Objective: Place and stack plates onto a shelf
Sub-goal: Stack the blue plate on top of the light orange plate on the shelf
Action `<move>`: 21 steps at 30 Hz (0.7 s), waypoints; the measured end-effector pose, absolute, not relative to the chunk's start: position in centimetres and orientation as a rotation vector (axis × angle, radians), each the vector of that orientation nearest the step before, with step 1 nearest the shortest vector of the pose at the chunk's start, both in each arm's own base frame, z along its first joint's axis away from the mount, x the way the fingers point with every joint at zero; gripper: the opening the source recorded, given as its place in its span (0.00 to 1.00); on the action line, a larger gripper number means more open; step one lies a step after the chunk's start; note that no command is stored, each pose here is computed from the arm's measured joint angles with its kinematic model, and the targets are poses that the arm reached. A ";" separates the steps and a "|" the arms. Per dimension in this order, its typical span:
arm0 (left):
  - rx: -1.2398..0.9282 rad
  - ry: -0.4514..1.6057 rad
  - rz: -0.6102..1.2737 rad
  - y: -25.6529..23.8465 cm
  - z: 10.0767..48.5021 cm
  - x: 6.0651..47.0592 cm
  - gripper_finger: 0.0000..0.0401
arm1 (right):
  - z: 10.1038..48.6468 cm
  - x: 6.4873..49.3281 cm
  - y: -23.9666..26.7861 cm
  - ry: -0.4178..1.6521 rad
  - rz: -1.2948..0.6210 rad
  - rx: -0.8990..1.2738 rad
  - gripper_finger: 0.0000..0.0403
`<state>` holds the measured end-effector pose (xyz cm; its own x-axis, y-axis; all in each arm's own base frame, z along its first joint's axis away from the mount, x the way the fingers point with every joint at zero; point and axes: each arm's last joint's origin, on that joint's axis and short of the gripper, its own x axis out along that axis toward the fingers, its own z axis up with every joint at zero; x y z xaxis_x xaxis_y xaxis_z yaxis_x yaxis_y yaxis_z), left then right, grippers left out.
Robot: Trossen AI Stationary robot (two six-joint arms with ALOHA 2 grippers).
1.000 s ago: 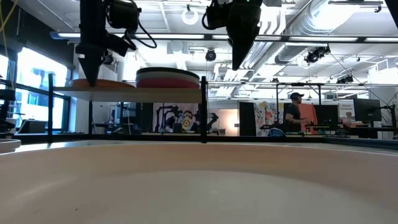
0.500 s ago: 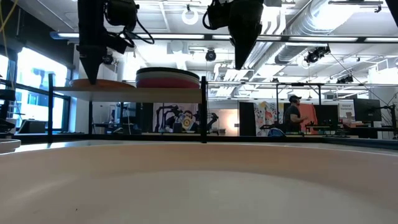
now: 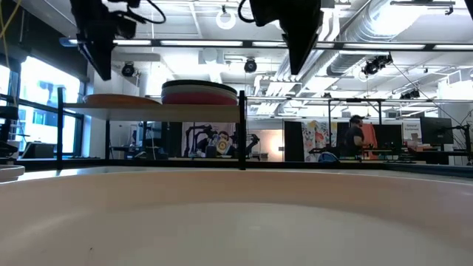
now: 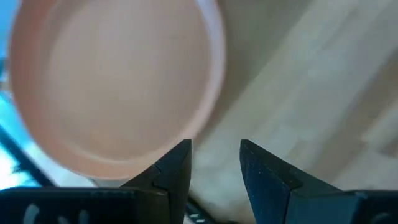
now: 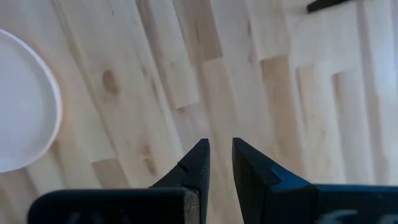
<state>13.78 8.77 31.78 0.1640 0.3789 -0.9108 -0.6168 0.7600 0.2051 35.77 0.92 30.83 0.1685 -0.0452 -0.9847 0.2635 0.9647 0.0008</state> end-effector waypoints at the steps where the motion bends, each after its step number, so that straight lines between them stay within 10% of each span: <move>1: -0.261 1.193 0.699 8.6 31.9 13.6 0.31 | 30.8 35.7 1.4 1.389 -0.231 0.200 0.11; 21: -0.442 1.074 0.123 4.0 33.0 13.7 0.31 | 30.8 33.4 12.9 1.401 -0.204 0.314 0.14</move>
